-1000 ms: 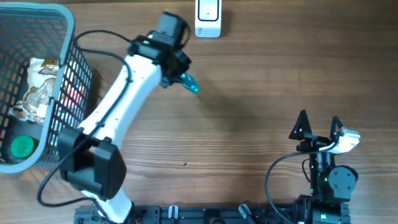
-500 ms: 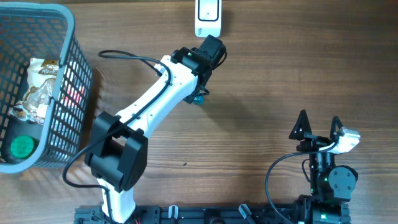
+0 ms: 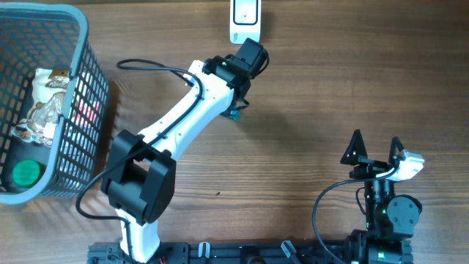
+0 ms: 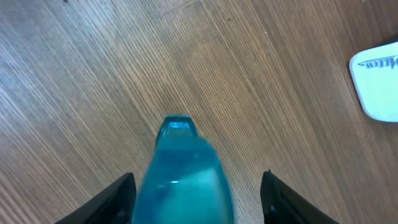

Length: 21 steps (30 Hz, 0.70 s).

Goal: Scan the item barcode
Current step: 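Lift the bottle out and carry it toward the white scanner, then lower the bottle onto the table and release it with the left gripper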

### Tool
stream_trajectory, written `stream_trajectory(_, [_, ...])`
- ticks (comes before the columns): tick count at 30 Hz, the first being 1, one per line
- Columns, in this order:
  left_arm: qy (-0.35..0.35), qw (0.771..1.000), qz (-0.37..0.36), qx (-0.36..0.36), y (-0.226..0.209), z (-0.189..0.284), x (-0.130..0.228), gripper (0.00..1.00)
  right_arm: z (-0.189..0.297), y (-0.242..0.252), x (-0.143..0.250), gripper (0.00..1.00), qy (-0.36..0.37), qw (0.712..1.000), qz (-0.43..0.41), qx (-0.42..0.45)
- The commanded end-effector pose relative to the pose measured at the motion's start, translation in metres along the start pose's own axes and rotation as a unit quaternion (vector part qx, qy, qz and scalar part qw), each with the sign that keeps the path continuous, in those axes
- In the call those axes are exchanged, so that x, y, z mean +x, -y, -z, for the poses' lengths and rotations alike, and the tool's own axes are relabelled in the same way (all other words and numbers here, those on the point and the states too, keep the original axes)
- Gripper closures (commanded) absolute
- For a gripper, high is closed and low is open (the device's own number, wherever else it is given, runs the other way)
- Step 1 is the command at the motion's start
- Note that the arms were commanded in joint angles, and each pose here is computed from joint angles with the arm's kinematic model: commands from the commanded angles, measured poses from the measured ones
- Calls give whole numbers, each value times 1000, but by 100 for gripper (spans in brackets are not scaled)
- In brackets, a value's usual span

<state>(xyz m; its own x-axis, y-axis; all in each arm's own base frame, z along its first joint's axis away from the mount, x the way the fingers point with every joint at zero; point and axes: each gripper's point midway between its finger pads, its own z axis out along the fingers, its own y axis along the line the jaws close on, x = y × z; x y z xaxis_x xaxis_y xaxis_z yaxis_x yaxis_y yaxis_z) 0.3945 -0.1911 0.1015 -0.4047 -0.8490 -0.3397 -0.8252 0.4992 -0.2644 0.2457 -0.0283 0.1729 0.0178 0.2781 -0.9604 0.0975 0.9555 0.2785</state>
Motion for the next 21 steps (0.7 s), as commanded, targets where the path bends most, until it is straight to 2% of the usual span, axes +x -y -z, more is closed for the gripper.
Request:
stream_trajectory(1, [9,1000,-11,-12,-3,-11,0,34,0,-4,-1,0,2,1000,9,-12])
stream_trajectory(7, [9,1000,-18,-10,-2,-10,-1,27,0,-4,-1,0,2,1000,9,-12])
stream_trajectory(8, [10,1000,-18,-6,0,-9,-1,21,0,-4,-1,0,2,1000,9,-12])
stream_trajectory(10, [10,999,-34,17,11,-2,-7,0,0,-4,-1,0,2,1000,9,-12])
stream_trajectory(13, [14,997,-59,55,29,23,-20,0,0,-4,-1,0,2,1000,9,-12])
stream_trajectory(17, [41,982,-123,137,59,92,-55,0,0,-4,-1,0,2,1000,9,-12])
stream_trajectory(21, [110,947,-173,247,63,218,-133,0,0,-4,-1,0,2,1000,9,-12])
